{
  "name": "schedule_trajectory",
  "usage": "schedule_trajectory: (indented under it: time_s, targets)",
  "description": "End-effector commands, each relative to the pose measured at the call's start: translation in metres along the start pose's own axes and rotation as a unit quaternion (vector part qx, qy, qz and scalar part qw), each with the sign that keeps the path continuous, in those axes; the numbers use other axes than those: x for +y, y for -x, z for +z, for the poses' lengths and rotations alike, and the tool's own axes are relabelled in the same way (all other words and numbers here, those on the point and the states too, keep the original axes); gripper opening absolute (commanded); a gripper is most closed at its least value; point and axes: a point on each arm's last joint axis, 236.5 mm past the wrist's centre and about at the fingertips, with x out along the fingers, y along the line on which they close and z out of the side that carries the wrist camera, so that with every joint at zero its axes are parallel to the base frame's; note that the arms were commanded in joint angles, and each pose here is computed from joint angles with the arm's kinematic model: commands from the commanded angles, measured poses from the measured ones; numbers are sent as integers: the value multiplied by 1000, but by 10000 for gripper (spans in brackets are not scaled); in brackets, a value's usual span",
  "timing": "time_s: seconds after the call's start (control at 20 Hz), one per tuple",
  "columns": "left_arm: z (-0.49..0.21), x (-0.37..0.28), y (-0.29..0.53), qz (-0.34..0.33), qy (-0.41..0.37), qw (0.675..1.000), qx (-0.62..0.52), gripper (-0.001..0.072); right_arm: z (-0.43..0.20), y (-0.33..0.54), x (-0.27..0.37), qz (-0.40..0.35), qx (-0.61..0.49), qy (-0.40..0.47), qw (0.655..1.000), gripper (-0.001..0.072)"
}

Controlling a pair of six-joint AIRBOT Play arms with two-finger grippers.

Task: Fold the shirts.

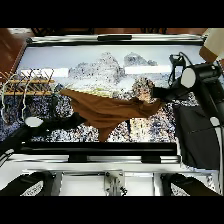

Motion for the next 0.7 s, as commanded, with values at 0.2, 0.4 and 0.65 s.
schedule_trajectory:
  time_s: [0.2,0.4,0.65]
  targets:
    - [114,-277,361,-64,-388,797,-458,31,84,308,-42,13,-448,-13,894,58]
    - [45,-364,519,-40,-438,646,-624,31,23,481,-55,92,-654,-33,750,58]
    - [61,-310,496,93,-389,711,-578,32,-13,481,-68,91,-635,-43,766,58]
